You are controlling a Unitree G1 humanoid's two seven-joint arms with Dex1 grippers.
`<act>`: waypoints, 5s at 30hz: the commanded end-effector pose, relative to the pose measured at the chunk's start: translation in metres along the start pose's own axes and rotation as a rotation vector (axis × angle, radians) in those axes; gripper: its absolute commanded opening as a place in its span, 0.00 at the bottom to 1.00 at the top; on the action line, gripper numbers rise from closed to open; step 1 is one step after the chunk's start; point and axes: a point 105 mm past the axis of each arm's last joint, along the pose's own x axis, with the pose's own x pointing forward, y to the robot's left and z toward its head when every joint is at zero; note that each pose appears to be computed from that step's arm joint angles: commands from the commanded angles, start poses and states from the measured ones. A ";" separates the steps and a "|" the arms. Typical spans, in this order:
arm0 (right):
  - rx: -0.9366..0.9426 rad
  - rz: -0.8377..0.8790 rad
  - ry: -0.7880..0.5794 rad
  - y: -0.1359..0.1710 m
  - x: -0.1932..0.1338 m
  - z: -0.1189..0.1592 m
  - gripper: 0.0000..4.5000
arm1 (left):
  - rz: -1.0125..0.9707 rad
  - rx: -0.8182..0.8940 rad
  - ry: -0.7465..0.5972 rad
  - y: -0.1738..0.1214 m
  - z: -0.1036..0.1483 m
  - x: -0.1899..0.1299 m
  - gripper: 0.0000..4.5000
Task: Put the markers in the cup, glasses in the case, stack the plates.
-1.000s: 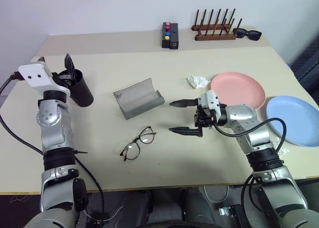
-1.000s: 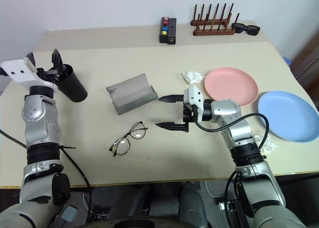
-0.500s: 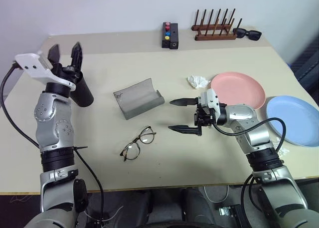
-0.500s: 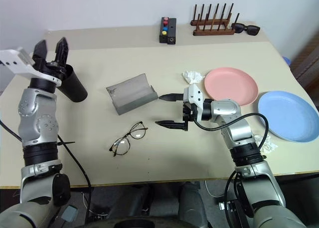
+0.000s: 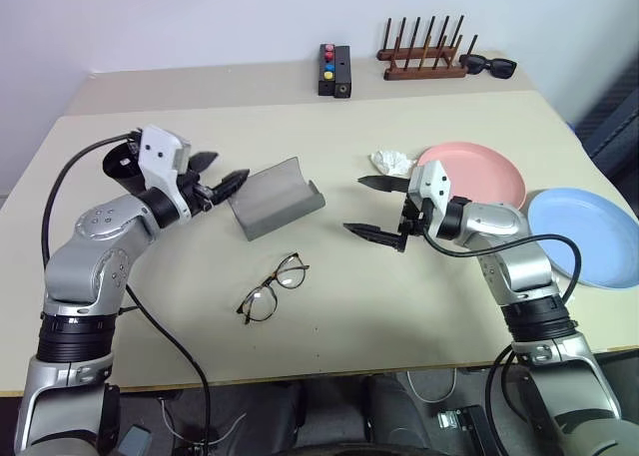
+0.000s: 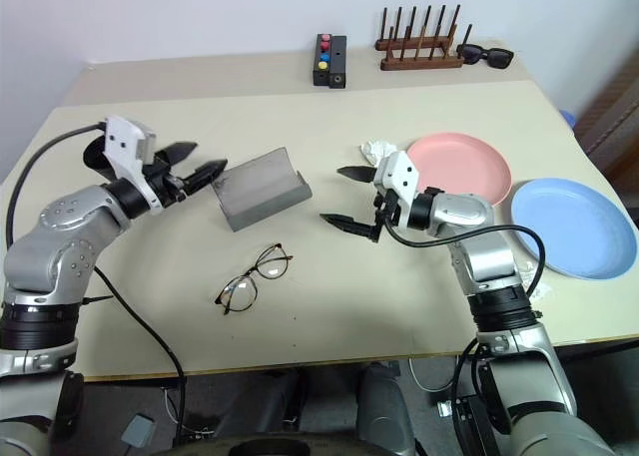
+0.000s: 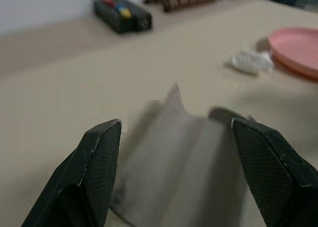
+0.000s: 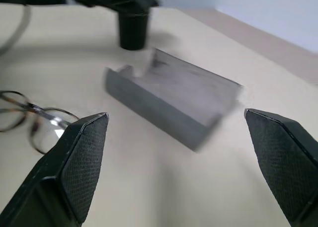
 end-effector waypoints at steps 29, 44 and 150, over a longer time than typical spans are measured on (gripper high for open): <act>0.002 -0.167 0.147 0.016 -0.039 -0.001 1.00 | -0.403 0.098 0.327 0.002 -0.065 0.028 0.80; -0.010 -0.177 0.138 0.016 -0.037 0.001 1.00 | -0.411 0.160 0.322 0.011 -0.061 0.022 0.01; 0.090 -0.023 0.200 0.051 -0.082 -0.019 1.00 | -0.699 -0.059 0.374 -0.074 -0.021 -0.063 0.62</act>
